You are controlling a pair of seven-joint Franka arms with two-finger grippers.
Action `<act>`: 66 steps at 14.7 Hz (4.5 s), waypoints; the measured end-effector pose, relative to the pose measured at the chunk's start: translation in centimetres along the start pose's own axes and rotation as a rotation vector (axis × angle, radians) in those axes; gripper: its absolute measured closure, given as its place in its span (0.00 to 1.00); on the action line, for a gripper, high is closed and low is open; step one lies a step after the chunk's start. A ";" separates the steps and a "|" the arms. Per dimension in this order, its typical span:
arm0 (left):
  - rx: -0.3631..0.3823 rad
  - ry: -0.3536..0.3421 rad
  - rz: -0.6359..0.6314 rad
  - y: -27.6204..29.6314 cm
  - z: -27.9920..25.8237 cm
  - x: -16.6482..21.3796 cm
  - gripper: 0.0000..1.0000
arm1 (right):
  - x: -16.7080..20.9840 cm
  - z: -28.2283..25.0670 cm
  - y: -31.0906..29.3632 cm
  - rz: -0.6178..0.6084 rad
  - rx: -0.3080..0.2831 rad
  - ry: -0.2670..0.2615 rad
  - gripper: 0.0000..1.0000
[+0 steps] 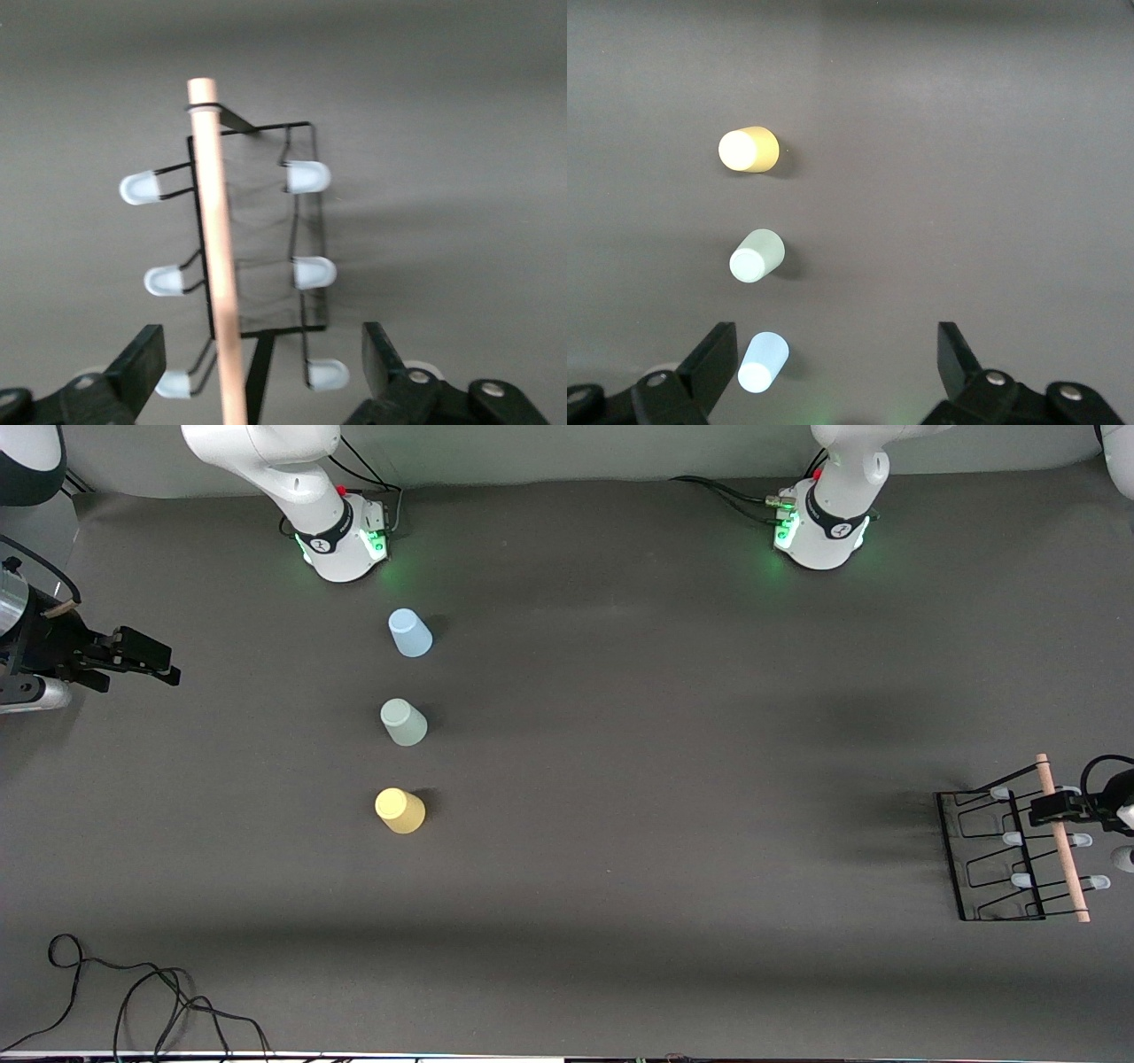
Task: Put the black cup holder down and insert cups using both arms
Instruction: 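Reach the left gripper down to the wooden handle of the black holder, then grasp the wooden handle of the black holder with the left gripper, then carry the black holder with the left gripper toward the table middle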
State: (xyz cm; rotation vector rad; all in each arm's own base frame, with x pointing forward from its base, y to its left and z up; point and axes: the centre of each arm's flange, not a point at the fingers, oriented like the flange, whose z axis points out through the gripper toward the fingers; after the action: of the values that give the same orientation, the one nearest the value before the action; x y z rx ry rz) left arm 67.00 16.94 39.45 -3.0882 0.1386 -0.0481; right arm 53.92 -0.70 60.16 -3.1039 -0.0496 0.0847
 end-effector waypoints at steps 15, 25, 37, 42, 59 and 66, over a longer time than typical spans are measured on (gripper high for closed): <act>-0.010 -0.038 0.061 -1.9 6.0 0.0 0.63 | 0.0 0.0 0.0 0.000 0.000 0.000 0.00; -0.024 -0.050 0.065 -0.6 4.9 0.6 0.84 | 0.0 0.0 0.0 0.001 0.000 0.000 0.00; -0.030 -0.133 -0.076 19.9 -2.9 2.5 0.84 | 0.0 0.0 0.1 0.002 0.000 0.000 0.00; -0.085 -0.122 -0.089 31.1 -8.4 0.4 0.84 | 0.0 0.0 0.1 0.003 0.000 0.000 0.00; -0.101 -0.050 -0.173 64.5 -0.7 -9.3 0.84 | 0.0 0.0 0.2 0.004 0.000 0.000 0.00; -0.089 -0.063 -0.156 66.6 0.9 -10.6 0.84 | 0.0 0.0 0.2 0.004 0.000 0.000 0.00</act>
State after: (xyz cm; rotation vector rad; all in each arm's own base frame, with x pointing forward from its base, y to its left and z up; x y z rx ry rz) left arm 50.54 -48.29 34.83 -3.1780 -0.1059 0.0508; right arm 53.92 -0.88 60.16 -3.1039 -0.0436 0.0848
